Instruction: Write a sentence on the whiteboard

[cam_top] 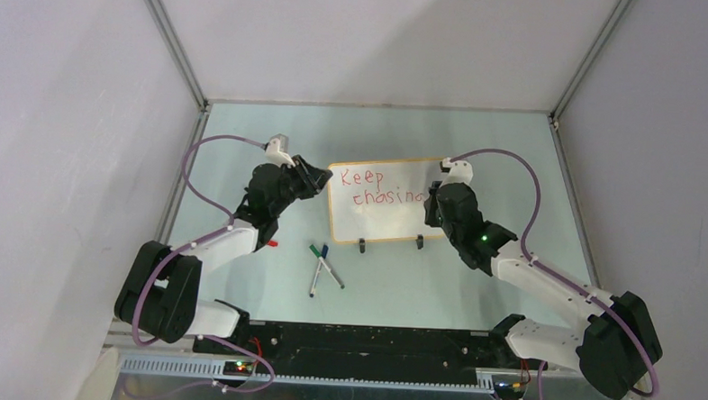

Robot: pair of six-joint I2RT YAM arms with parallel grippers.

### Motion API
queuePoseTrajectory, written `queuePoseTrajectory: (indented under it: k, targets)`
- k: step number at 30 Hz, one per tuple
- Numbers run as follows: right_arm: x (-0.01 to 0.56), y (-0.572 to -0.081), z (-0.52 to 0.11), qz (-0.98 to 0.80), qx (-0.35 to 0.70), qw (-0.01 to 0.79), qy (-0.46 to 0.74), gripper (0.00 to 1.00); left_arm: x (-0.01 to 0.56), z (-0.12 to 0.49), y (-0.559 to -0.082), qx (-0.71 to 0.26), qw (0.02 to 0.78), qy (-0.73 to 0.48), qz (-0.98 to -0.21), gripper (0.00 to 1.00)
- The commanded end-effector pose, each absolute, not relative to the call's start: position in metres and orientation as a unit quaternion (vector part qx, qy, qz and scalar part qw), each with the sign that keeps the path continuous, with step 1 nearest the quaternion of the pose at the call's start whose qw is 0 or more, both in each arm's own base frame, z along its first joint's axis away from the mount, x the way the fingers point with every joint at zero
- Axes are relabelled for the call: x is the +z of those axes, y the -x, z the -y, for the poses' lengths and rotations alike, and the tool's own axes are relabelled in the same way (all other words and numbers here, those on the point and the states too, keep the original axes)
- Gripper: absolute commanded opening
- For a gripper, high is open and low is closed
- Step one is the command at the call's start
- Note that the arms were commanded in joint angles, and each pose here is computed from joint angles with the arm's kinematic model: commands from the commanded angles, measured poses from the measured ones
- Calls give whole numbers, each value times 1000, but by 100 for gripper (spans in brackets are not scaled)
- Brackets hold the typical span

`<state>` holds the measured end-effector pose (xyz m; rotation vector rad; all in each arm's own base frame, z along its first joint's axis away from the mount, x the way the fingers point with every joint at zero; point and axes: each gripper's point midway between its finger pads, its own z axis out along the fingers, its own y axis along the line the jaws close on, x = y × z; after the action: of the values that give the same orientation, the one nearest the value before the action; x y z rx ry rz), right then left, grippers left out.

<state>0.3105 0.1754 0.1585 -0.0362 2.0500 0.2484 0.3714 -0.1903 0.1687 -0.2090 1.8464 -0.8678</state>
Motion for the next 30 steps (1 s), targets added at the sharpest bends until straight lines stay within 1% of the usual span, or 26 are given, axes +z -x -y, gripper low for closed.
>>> queuePoseTrajectory:
  k: [1,30]
  targets:
    - [191,-324,-178,-830,116,546,-7,0,181,190,-375,-372,531,86,-756,29]
    - [167,-310,-174,-858,100,504,9,0,182,189,-375,-369,531,86,-758,28]
